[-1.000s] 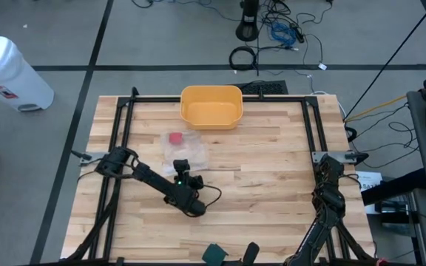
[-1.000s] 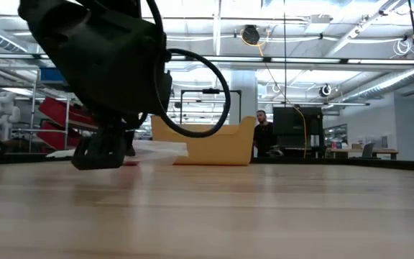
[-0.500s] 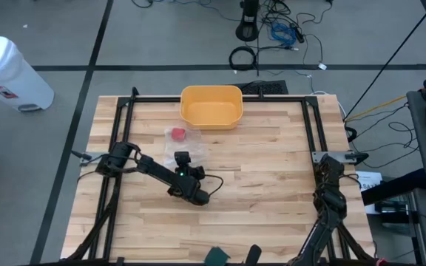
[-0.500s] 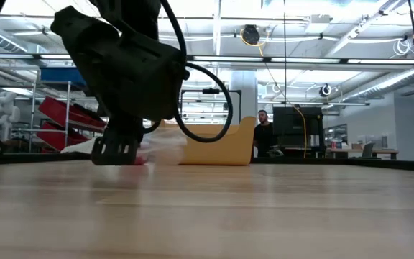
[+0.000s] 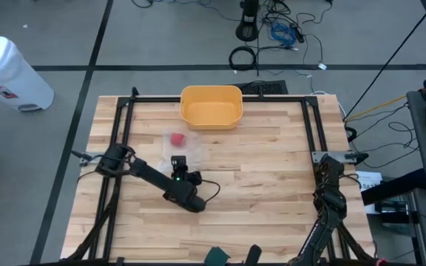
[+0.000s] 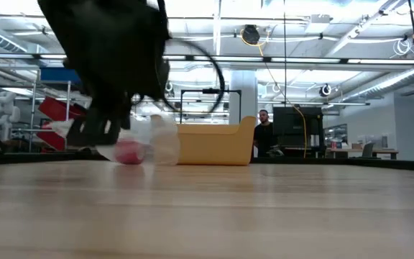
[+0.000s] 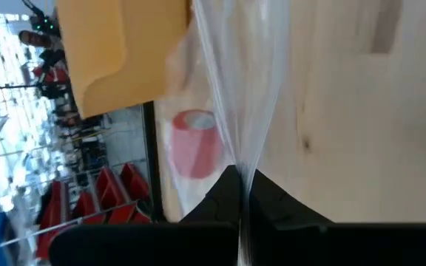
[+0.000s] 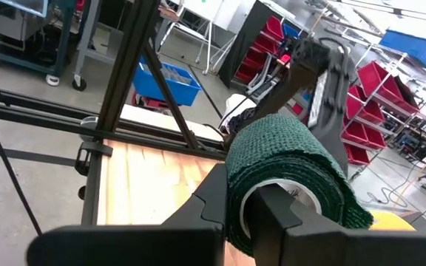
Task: Roll bandage
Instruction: Put the rolled green bandage into the transparent zip bag
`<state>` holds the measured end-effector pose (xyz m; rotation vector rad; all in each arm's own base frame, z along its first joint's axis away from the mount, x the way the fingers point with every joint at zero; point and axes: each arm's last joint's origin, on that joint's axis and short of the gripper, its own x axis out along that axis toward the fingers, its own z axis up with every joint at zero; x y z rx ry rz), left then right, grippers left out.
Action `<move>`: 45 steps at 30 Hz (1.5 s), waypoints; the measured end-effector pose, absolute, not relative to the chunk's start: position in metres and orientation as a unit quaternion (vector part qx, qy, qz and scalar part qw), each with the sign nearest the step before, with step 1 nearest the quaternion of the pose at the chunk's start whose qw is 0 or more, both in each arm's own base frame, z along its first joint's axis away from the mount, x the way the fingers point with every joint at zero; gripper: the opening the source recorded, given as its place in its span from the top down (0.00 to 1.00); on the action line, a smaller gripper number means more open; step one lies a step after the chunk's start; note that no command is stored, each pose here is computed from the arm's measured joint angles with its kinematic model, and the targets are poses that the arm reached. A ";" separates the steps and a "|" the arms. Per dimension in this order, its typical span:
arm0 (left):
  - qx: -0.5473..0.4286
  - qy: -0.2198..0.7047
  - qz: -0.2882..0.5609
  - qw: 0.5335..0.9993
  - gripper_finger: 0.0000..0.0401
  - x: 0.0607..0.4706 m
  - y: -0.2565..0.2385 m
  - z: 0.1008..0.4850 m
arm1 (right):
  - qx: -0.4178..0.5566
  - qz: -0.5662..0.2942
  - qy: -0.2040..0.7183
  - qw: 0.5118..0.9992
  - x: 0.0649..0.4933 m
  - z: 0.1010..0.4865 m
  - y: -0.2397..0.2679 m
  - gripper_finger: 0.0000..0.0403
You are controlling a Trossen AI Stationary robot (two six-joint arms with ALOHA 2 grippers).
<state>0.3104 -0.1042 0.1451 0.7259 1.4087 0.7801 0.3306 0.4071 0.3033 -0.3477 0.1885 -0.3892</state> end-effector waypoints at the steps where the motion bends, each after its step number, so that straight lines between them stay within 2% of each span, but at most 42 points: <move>1: 0.314 0.611 0.340 0.642 0.99 0.309 -0.108 0.152 | -0.169 -0.192 0.092 0.962 0.330 0.303 0.408 0.94; 14: 0.158 0.473 0.274 0.822 1.00 0.270 -0.152 0.267 | -0.142 -0.177 0.089 0.970 0.313 0.300 0.419 0.94; 20: 0.089 0.404 0.228 0.881 1.00 0.257 -0.163 0.298 | -0.132 -0.193 0.098 0.967 0.316 0.292 0.412 0.94; 28: 0.067 0.348 0.179 0.918 1.00 0.268 -0.180 0.301 | -0.140 -0.230 0.102 0.958 0.339 0.285 0.394 0.94; 45: 0.045 0.300 0.143 0.942 1.00 0.266 -0.204 0.302 | -0.129 -0.242 0.102 0.956 0.349 0.285 0.385 0.94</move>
